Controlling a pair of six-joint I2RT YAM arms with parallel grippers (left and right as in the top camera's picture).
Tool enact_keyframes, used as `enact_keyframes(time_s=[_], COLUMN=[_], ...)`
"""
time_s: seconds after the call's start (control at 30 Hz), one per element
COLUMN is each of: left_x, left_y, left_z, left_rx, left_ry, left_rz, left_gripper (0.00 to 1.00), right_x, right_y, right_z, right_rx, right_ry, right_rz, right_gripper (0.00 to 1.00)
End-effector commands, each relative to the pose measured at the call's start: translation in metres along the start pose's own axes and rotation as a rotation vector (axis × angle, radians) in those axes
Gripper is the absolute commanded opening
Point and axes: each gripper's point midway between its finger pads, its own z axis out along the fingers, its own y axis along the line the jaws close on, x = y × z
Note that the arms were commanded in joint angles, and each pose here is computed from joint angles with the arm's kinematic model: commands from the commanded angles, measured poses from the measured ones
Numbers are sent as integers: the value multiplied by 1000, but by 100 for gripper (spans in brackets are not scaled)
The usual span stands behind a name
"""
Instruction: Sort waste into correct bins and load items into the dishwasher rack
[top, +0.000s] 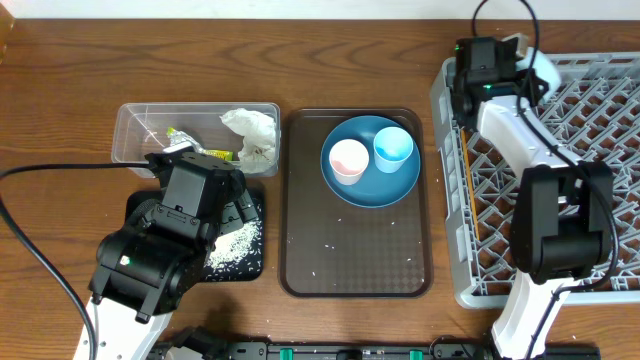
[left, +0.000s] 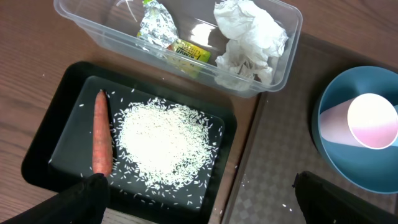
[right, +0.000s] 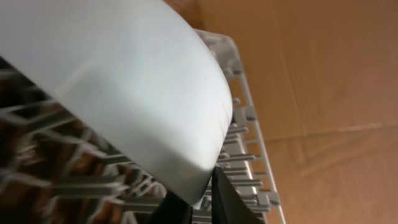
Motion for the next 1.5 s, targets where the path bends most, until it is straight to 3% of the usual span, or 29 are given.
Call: enact_keyframes(time_s=[0.0,0.13,0.4,0.53,0.73,1.07,1.47], left_x=[-5,-5,-5,-5,-5,-5,-5], left_y=[2,2,2,2,2,2,2], left_z=[-4,-4,-4,-4,-4,-4,-4], left_rx=[-3,-4,-3,-3,-4,-3,-4], left_ry=[-21,-21,-21,-21,-21,-21,-21], left_rz=[-18,-18,-18,-18,-18,-18,-18], left_gripper=[98,98,98,98,98,98,98], right_x=[1,-1,3,0,-14,-19,36], right_y=[22,28,43,47,44,45,45], right_z=[-11,-21,-43,-59,-96,-235,-281], right_rx=[-48,-59,-86,-100,-264,-1137,-1366], right_ry=[-18,-34,-49,-73,-143,-312,-64], right_rz=[-29,-52,-139,-161,-139,-62,-54], right_gripper=[18,19,53,58,58,55,52])
